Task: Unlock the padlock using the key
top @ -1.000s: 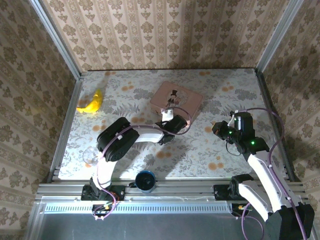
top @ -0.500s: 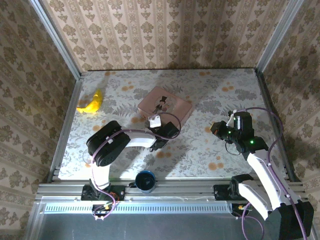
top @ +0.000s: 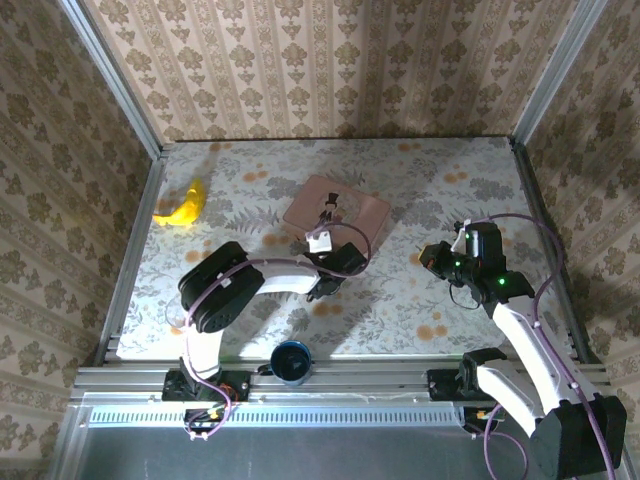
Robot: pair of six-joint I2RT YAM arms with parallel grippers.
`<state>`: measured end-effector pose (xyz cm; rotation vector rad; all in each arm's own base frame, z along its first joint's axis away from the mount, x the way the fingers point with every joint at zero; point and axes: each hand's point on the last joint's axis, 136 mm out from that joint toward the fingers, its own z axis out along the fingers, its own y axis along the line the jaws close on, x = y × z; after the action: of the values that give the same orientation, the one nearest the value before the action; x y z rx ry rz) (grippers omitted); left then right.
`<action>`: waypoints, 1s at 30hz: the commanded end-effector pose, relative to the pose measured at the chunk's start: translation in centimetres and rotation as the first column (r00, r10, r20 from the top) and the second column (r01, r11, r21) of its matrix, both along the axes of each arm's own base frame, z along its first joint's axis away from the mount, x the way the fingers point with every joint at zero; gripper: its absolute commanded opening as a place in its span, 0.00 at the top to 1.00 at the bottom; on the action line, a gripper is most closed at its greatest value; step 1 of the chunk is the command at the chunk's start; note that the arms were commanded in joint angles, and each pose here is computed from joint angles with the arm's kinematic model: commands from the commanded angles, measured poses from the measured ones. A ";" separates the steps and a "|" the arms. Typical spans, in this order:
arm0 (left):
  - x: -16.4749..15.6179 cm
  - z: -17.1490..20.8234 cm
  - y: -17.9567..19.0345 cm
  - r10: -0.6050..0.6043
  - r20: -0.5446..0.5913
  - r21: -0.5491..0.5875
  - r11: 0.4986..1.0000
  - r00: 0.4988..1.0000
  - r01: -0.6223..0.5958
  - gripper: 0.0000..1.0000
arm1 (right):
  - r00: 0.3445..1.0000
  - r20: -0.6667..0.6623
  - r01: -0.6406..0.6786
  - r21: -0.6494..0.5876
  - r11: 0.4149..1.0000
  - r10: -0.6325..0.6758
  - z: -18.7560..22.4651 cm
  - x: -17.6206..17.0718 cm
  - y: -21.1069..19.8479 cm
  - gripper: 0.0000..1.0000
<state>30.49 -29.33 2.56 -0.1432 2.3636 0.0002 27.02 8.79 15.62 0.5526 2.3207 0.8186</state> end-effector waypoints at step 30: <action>1.6 1.0 -10.9 -0.373 -0.020 -0.182 0.913 0.927 0.364 0.41 | 1.000 0.025 0.003 -0.046 0.999 -0.002 0.5 0.0 -0.5 1.00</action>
<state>32.13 -38.37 3.02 0.1724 2.4174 -0.3013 27.00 8.58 15.83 0.5287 2.3115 0.7961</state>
